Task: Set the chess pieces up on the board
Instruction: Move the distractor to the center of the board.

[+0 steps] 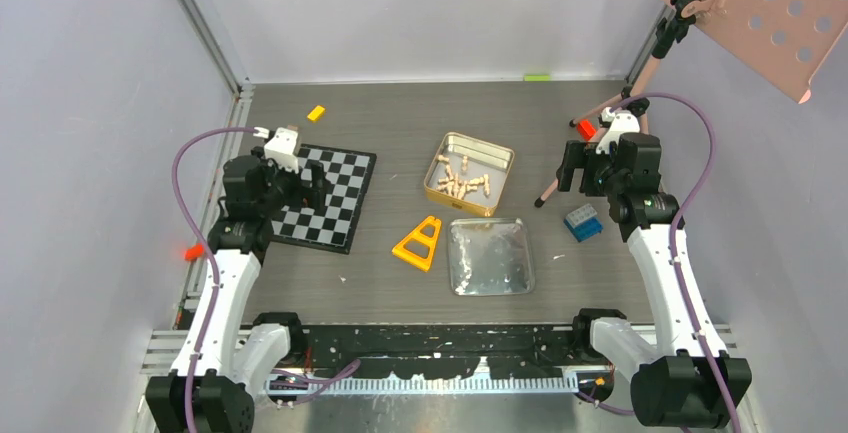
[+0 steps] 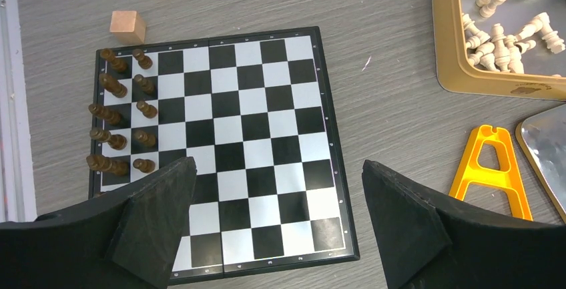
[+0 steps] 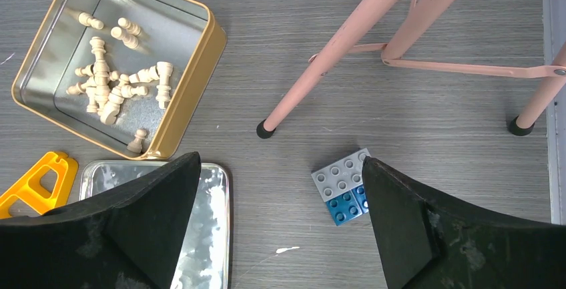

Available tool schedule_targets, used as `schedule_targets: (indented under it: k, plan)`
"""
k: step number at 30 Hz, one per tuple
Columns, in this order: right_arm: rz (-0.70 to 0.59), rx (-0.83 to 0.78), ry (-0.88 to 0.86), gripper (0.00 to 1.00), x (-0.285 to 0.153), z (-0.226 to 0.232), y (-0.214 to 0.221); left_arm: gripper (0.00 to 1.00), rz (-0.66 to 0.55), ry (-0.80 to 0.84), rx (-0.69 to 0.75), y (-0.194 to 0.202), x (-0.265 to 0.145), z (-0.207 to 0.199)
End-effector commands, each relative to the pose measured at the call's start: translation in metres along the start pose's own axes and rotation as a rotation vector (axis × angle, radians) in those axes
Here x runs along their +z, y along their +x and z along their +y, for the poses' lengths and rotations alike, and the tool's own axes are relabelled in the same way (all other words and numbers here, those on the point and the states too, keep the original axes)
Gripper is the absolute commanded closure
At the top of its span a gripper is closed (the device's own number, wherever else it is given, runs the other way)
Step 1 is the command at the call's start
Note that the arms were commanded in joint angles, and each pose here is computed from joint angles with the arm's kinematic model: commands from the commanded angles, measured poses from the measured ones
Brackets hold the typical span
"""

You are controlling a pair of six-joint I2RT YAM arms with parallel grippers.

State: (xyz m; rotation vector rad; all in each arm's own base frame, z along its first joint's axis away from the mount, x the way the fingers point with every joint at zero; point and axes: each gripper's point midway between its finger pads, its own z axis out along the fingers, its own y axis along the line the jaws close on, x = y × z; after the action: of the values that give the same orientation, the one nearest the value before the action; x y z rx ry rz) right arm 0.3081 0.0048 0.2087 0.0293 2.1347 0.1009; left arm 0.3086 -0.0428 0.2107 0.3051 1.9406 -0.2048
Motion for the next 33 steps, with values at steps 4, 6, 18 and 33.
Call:
schedule_targets:
  k: [4, 6, 18, 33]
  plan:
    - [-0.034, -0.033, -0.021, 0.02, -0.002, 0.002, -0.012, 0.02, -0.017, 0.026, 0.007, -0.002, 0.004, -0.003]
    - [-0.032, -0.033, -0.023, 0.02, -0.003, 0.003, -0.011, 0.02, -0.009, 0.025, 0.006, -0.002, 0.005, -0.003]
    - [-0.040, -0.030, -0.047, 0.02, -0.005, 0.005, -0.011, 0.02, -0.012, 0.041, 0.020, -0.007, -0.001, -0.006]
    - [-0.004, -0.051, -0.151, 0.02, -0.006, 0.020, -0.001, 0.02, 0.164, 0.396, 0.259, 0.021, -0.001, -0.104]
